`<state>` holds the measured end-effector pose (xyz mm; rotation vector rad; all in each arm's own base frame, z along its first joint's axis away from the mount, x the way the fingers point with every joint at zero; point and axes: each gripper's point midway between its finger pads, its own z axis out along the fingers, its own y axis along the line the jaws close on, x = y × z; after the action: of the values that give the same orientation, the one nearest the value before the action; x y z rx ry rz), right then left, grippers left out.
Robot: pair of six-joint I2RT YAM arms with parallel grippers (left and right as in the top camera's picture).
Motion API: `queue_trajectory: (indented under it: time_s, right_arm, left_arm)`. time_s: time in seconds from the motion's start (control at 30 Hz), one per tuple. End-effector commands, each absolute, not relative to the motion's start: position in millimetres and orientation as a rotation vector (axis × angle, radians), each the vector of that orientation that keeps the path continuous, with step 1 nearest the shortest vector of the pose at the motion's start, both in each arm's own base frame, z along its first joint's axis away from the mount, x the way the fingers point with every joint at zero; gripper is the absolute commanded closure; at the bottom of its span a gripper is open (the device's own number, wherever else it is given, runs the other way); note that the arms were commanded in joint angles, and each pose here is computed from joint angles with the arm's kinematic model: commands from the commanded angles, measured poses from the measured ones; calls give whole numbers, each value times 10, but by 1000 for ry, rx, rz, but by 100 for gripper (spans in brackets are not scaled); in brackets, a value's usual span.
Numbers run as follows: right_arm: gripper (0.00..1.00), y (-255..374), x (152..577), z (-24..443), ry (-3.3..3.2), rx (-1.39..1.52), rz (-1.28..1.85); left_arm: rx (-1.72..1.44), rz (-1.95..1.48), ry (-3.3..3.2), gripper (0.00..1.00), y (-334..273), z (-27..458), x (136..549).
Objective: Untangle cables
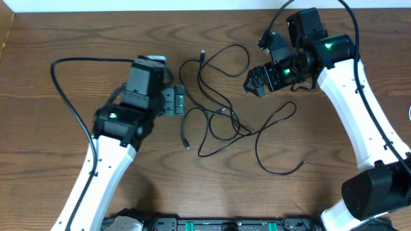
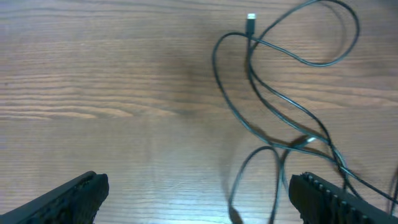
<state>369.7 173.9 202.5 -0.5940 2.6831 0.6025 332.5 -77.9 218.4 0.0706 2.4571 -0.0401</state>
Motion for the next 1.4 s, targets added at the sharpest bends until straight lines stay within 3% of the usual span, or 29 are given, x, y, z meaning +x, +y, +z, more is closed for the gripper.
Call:
queue_trajectory:
  time_s: [0.0,0.73,1.37]
  right_arm:
    - [1,1764,3688,1969,2696,-592,606]
    - [1,2043,3649,1845,2642,-716,612]
    - [1,2486,2523,876,2781,-1199,642]
  left_arm:
    - [46,-19,2458,2,-566,2208,3386]
    - [-37,13,2466,3,-333,2194,3402]
    - [-37,13,2466,3,-333,2194,3402]
